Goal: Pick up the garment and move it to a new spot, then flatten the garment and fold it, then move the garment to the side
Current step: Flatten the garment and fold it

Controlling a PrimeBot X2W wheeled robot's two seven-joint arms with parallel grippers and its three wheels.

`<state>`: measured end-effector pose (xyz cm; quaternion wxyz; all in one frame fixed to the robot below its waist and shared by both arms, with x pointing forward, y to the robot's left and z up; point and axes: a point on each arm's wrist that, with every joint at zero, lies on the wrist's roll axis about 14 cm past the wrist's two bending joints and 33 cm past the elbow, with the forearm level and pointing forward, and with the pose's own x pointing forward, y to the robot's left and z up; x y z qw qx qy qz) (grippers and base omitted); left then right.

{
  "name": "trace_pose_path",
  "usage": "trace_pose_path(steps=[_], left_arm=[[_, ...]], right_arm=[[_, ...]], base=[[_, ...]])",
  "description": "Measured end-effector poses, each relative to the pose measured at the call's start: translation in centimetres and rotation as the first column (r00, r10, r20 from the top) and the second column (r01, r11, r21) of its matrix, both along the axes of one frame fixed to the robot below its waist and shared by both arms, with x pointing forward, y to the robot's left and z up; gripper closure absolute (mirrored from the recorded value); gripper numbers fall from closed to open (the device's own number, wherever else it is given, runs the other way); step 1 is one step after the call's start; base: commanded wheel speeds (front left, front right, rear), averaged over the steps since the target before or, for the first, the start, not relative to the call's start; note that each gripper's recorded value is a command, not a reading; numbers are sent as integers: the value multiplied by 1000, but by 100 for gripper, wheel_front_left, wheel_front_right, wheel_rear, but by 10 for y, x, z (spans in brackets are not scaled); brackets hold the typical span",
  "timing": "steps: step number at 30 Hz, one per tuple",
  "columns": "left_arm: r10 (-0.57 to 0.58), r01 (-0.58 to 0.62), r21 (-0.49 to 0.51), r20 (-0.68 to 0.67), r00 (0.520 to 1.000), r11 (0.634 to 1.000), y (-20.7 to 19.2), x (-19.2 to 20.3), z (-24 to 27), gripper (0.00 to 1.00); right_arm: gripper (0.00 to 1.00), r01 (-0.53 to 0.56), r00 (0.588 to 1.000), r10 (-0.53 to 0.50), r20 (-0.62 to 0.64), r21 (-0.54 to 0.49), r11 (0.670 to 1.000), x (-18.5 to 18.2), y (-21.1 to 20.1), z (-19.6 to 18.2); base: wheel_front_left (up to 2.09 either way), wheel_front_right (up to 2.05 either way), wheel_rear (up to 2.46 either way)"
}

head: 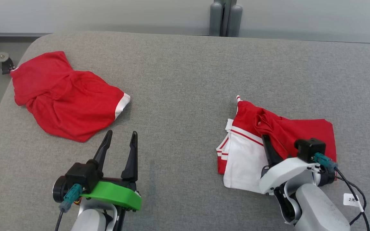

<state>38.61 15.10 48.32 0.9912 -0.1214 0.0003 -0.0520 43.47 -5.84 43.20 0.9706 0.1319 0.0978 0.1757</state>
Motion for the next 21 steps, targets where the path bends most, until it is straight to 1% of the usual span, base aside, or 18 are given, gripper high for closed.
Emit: trace_pose_path(steps=[4, 5, 6, 7, 10, 14, 16, 19, 21], left_arm=[[5, -5, -1, -5, 1000, 1000, 2, -1, -1, 0], [5, -5, -2, -7, 1000, 1000, 2, -1, -2, 0], [5, -5, -2, -8, 1000, 1000, 1, -1, -2, 0], [5, -5, -1, -9, 1000, 1000, 1, -1, -3, 0], [4, -4, -1, -12, 1000, 1000, 1, -1, -4, 0], [0, 0, -2, -13, 1000, 1000, 0, -1, -4, 0], [-5, 5, -3, -15, 1000, 1000, -2, 0, -5, 0], [-14, 14, -4, -14, 1000, 1000, -5, 0, -5, 0], [-21, 21, -5, -11, 1000, 1000, -7, 2, -4, 0]], right_arm=[[100, -38, 999, 38, 5, 20, 999, -1, 14, 3], [94, -50, 999, 50, 2, 21, 999, -2, 18, 2], [73, -61, 998, 62, -4, 17, 998, -4, 21, 0], [1, -80, 997, 80, -11, 14, 997, -7, 26, -2], [0, -149, 988, 150, -30, 23, 989, -19, 46, -6], [0, -244, 969, 247, -27, 84, 966, -36, 78, 1], [0, -273, 961, 276, -13, 105, 956, -41, 88, 8], [0, -296, 955, 294, 32, 116, 948, -40, 95, 23], [0, -285, 958, 279, 71, 113, 952, -34, 91, 35]], base=[[0, 0, 0], [0, 0, 0], [0, 0, 0], [0, 0, 0], [0, 0, 0], [0, 0, 0], [0, 0, 0], [0, 0, 0], [0, 0, 0]])
